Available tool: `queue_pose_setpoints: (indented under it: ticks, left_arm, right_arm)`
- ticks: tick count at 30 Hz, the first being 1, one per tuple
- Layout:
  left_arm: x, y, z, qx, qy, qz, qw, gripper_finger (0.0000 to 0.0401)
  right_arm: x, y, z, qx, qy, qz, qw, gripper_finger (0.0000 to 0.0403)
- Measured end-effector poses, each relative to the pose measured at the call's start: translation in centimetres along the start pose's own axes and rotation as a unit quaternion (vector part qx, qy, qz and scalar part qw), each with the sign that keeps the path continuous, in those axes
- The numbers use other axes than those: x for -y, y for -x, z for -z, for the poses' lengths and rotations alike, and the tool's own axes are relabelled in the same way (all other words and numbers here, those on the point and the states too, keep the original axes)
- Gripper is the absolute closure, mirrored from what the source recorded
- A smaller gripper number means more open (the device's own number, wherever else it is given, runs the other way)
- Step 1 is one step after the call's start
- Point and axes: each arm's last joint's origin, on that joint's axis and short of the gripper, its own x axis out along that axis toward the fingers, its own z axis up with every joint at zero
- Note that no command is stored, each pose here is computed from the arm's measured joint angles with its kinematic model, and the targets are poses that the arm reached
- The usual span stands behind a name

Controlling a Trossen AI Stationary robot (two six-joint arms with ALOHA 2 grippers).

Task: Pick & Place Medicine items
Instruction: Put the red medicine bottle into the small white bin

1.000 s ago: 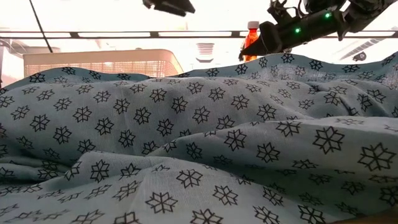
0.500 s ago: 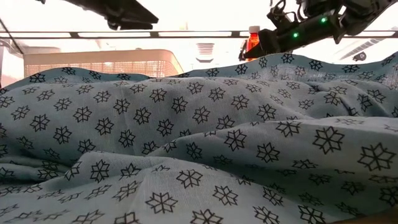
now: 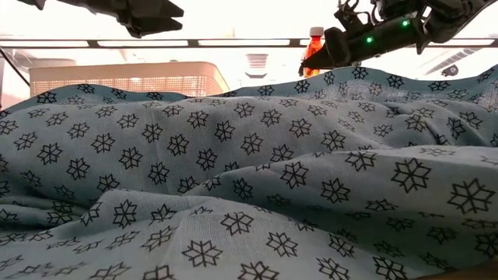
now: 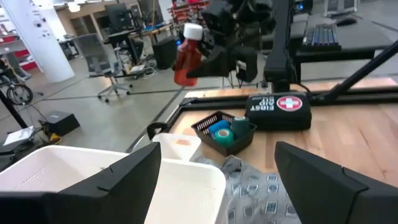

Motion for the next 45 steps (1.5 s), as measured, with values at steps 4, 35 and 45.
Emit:
queue_pose_setpoints:
  ticks: [4,35,45]
  left_arm:
    - [0.02,0.0,0.12,-0.006,-0.003,0.001,1.0,0.0084]
    - [0.01,0.0,0.13,-0.006,-0.003,0.0,1.0,0.0084]
    - [0.01,0.0,0.13,-0.006,-0.003,0.0,1.0,0.0084]
  right_arm:
    - [0.0,-0.07,-0.15,-0.014,0.003,-0.003,1.0,0.022]
    - [-0.1,-0.1,-0.21,-0.018,-0.026,-0.022,0.999,0.022]
    - [0.03,-0.26,-0.91,-0.067,-0.03,-0.026,0.997,0.022]
